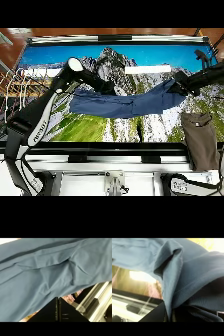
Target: Fold the shirts.
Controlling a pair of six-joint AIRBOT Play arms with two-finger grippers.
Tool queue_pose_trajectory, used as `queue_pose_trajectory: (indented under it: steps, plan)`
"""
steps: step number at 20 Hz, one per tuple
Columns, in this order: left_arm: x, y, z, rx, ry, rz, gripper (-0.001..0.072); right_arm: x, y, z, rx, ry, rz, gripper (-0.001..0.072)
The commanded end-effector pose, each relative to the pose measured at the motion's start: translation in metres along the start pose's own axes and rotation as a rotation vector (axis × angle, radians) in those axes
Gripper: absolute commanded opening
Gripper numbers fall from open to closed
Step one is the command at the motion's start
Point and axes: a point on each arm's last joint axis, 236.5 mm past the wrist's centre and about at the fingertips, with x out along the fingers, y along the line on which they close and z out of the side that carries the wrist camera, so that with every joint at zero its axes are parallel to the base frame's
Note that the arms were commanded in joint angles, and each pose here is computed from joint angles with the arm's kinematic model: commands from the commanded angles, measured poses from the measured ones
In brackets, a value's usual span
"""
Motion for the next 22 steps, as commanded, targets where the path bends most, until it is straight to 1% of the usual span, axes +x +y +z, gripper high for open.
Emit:
queue_pose_trajectory:
  steps: [1, 2, 4, 8, 11, 14, 18, 20, 22]
  plan:
    - [0.033, -0.012, -0.013, 0.07, 0.038, 0.046, 0.0041, -0.029, 0.018, -0.022, -0.018, -0.02, -0.014, 0.0061]
    - [0.038, -0.003, -0.017, 0.071, 0.056, 0.088, 0.0041, -0.034, 0.022, -0.025, -0.023, -0.035, -0.014, 0.0061]
    - [0.049, 0.0, -0.024, 0.032, 0.078, 0.093, 0.0041, -0.043, 0.03, -0.03, -0.022, -0.054, -0.008, 0.0061]
    - [0.092, -0.018, -0.045, 0.022, 0.135, 0.043, 0.0042, -0.056, 0.039, -0.047, -0.032, -0.054, -0.013, 0.0061]
    - [0.129, -0.051, -0.063, 0.003, 0.162, -0.044, 0.0041, -0.065, 0.045, -0.052, -0.037, -0.076, -0.014, 0.0061]
    - [0.151, -0.074, -0.06, -0.013, 0.116, -0.096, 0.0042, -0.068, 0.047, -0.065, -0.035, -0.046, -0.019, 0.0061]
    - [0.127, -0.058, -0.054, -0.029, 0.134, -0.099, 0.004, -0.068, 0.043, -0.074, -0.037, -0.01, -0.036, 0.0061]
    - [0.094, -0.039, -0.044, -0.038, 0.135, -0.082, 0.004, -0.064, 0.042, -0.071, -0.041, -0.001, -0.036, 0.0061]
    - [0.046, -0.029, -0.021, -0.016, 0.073, -0.057, 0.0039, -0.052, 0.043, -0.067, -0.054, 0.032, -0.022, 0.0061]
